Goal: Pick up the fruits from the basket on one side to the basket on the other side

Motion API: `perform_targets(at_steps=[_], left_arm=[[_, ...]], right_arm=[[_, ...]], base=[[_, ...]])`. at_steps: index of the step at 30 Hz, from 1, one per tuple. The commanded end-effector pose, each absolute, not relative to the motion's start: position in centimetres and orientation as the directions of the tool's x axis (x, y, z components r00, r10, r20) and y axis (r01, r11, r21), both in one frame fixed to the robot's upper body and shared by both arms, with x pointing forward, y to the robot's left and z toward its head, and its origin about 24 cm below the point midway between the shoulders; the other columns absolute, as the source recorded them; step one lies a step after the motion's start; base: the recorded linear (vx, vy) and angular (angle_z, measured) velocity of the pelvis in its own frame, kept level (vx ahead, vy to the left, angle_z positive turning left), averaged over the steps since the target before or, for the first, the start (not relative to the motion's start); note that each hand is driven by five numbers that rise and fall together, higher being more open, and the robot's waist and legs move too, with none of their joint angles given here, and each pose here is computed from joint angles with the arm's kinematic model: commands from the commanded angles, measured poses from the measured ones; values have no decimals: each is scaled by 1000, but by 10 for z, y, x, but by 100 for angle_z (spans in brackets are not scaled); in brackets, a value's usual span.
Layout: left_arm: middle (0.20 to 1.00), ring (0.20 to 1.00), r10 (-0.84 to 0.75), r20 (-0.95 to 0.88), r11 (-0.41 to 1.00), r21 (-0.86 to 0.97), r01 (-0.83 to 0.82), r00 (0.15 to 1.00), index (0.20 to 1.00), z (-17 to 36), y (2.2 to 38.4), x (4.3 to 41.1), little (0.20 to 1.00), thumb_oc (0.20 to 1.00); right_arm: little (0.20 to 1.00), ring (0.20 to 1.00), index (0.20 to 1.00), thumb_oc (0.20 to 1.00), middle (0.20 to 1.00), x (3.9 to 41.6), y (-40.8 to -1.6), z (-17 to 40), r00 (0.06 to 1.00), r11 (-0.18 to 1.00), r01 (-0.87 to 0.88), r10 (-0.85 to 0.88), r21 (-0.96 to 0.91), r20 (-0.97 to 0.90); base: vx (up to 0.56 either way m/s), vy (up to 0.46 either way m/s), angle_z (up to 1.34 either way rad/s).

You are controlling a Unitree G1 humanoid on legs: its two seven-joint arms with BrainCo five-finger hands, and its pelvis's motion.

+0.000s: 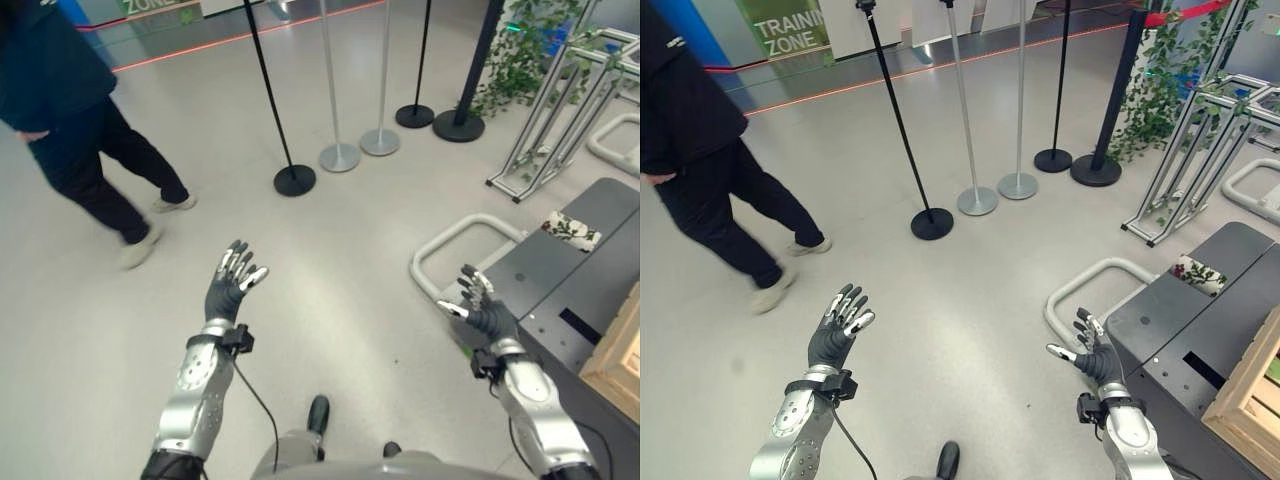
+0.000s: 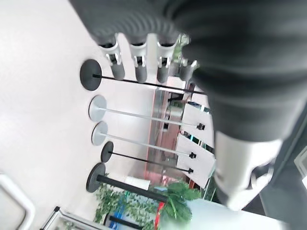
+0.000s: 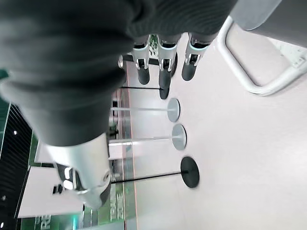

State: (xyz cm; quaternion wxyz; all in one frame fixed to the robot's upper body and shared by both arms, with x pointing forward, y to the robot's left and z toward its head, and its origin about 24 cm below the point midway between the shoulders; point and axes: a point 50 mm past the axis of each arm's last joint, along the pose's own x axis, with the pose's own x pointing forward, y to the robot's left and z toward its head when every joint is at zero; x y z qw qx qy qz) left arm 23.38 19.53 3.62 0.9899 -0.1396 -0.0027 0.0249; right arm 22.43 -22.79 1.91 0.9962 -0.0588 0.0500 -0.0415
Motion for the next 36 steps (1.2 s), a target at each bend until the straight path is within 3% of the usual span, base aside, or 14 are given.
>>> perform_targets(at_steps=[1,10,28,36], left_arm=[[1000,1000,38,172,971,-237,4,984,1000,71,198,240,1000,1000],[1000,1000,8,174,995,-96,9,985,1000,79,200,251,1000,1000],[1000,1000,50,132,994,-99,-37,990,1000,67,208,250,1000,1000],[1000,1000,83,86,975,-212,-63,993,1000,53,204,246,1000,1000]], right_arm=[[1000,1000,1000,1000,1000,229,-227,45,996,991,82,-78,-106,40],[1000,1000,1000,1000,1000,229,-219,35,993,993,116,-116,-4,9],[1000,1000,1000,1000,1000,225,-223,29,990,990,140,-140,-25,-16],[1000,1000,1000,1000,1000,226,-230,33,996,994,84,-85,-68,-24]], base=[[270,273,-177],[126,144,-70],[159,-10,-65],[170,-104,-35]])
